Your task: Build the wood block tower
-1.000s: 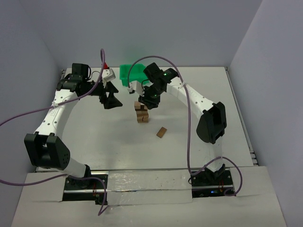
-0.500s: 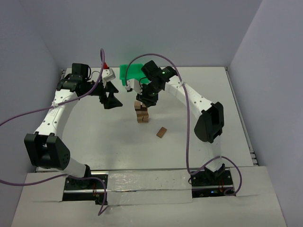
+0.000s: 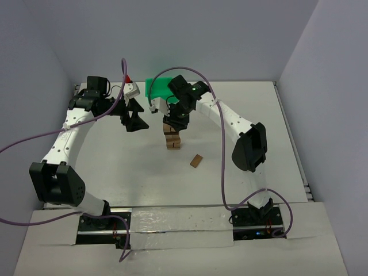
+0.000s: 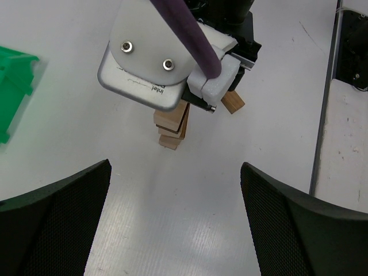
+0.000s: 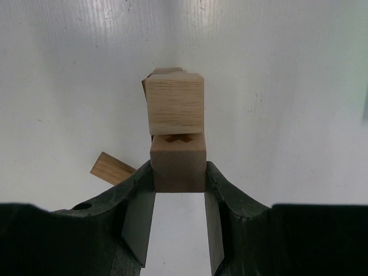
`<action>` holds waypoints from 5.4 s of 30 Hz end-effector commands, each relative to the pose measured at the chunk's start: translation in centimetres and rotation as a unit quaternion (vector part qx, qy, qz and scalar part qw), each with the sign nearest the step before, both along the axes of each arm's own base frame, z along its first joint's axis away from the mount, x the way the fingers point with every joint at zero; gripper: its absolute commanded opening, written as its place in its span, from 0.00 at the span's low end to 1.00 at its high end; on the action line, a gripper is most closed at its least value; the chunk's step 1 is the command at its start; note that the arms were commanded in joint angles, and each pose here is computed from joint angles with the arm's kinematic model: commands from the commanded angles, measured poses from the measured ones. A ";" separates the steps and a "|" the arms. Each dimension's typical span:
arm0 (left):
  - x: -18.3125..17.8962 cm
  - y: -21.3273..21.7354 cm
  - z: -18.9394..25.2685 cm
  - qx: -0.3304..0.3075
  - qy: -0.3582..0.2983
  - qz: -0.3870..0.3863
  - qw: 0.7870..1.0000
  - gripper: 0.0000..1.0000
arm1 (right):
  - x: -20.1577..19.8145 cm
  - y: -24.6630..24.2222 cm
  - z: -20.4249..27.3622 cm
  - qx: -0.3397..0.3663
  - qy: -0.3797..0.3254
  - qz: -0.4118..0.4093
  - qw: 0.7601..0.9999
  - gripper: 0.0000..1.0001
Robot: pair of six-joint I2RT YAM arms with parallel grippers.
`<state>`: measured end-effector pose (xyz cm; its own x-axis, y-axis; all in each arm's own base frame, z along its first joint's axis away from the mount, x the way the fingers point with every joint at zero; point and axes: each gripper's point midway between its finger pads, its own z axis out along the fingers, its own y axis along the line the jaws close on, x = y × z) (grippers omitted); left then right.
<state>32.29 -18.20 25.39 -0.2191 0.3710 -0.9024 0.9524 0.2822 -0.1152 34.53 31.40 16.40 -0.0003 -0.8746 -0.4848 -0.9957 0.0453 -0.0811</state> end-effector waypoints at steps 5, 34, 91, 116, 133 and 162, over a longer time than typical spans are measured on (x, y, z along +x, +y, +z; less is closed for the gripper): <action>0.3 -0.4 1.8 -0.020 -0.016 -0.015 1.000 0.99 | -0.1 1.0 0.8 0.002 -0.009 0.006 1.000 0.21; 1.6 -0.1 0.7 -0.008 -0.011 0.017 1.000 0.99 | -0.7 0.6 1.7 0.003 -0.017 0.000 1.000 0.61; -1.7 0.8 1.4 -0.030 -0.046 0.023 0.998 0.97 | -8.3 -8.4 -14.7 -0.090 -0.027 0.415 0.905 0.60; -0.3 1.4 1.6 -0.025 -0.040 0.071 0.996 0.96 | -7.9 -4.9 5.9 0.001 -0.051 0.115 0.992 0.00; 1.0 2.8 2.5 -0.051 -0.035 0.105 0.993 0.97 | -2.3 -1.0 7.5 -0.012 -0.042 -0.001 0.999 0.02; 0.5 2.9 2.4 -0.056 -0.034 0.093 0.993 0.97 | -0.3 1.9 4.4 -0.038 -0.062 0.007 0.997 0.10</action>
